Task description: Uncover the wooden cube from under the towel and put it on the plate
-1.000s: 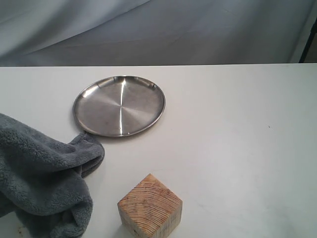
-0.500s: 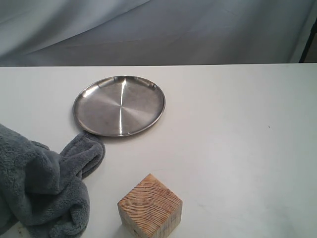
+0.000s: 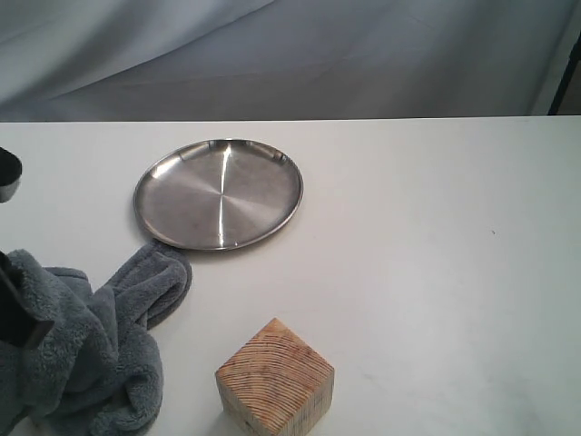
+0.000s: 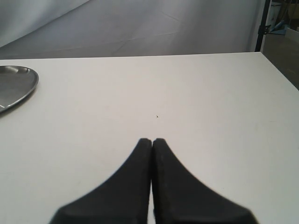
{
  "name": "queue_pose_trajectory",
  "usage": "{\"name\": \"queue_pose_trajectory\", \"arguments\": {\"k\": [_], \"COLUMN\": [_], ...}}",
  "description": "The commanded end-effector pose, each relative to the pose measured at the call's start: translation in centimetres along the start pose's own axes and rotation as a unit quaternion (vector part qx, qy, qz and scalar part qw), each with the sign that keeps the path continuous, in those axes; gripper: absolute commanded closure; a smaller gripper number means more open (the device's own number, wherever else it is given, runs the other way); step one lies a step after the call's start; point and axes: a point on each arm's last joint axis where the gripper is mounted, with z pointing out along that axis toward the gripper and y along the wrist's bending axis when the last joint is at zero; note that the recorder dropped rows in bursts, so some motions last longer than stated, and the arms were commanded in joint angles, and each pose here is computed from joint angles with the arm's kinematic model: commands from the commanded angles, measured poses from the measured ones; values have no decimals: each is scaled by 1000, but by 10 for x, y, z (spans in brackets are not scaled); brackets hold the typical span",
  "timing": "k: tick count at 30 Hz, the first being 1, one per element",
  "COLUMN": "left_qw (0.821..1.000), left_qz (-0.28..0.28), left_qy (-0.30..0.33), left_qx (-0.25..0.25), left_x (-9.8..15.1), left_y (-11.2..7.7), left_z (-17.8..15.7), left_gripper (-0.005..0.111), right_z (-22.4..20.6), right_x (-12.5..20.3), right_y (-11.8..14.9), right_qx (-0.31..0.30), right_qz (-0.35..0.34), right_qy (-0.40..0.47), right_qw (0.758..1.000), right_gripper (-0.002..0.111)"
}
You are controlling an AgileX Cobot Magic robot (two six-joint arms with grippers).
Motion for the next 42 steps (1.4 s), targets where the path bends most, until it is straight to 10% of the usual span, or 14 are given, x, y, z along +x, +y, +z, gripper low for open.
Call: {"name": "queue_pose_trajectory", "arguments": {"k": [1,26,37,42], "left_qw": [999,983,976,970], "left_qz": [9,92,88,97], "left_qy": [35,159,198,224], "left_qx": [6,17,13,2], "left_x": [-6,-9,-3,2], "left_y": [-6,-23,-21,-19], "left_z": [22,98,95,93], "left_gripper": [107,100,12,2], "right_z": [0,0,0,0], "right_x": [1,1,1,1], "right_y": [0,0,0,0], "right_qx": [2,2,2,2], "right_qz": [-3,-4,-3,-3], "right_qy": [-3,-3,-3,-3], "right_qw": [1000,1000,1000,1000], "right_gripper": [108,108,108,108]}}
